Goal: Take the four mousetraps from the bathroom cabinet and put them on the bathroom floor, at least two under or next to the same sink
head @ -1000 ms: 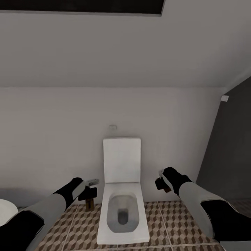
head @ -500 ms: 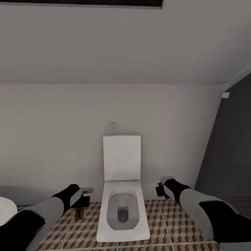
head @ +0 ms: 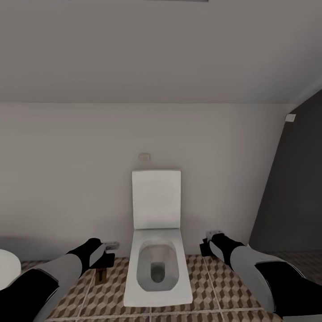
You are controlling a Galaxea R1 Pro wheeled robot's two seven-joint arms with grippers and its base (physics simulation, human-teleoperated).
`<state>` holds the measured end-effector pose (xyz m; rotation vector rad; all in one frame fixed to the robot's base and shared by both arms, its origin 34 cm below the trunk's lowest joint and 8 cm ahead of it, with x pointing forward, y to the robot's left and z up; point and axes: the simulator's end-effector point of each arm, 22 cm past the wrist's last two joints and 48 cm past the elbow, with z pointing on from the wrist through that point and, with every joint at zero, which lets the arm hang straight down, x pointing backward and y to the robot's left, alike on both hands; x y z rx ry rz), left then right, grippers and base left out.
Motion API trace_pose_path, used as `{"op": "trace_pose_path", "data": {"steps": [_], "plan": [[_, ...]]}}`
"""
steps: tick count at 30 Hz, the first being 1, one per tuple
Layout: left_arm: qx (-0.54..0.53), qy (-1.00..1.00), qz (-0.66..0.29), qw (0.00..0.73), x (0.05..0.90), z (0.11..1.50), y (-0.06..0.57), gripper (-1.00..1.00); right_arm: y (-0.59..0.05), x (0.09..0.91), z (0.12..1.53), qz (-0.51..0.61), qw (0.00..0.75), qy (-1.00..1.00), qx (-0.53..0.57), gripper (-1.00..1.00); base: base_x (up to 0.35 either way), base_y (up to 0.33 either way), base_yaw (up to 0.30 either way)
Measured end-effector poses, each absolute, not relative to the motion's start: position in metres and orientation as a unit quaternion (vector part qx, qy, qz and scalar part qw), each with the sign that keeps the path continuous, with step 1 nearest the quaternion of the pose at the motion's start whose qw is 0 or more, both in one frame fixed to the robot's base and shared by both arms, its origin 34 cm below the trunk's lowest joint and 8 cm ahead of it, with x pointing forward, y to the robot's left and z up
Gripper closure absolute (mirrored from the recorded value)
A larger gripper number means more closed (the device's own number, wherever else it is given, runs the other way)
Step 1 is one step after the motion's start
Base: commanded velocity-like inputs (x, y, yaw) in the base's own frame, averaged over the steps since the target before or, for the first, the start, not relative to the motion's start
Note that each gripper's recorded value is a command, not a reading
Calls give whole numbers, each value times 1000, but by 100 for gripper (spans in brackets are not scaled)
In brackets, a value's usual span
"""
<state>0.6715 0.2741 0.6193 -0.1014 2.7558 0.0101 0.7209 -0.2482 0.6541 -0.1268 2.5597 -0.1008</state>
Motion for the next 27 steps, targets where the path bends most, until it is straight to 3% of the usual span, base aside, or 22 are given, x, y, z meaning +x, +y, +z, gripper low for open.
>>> {"op": "trace_pose_path", "data": {"steps": [27], "plan": [[-37, 982, 3, 187, 663, 566, 274, 100, -246, 713, 600, -37, 284, 957, -49, 100, 0, 0, 0]]}}
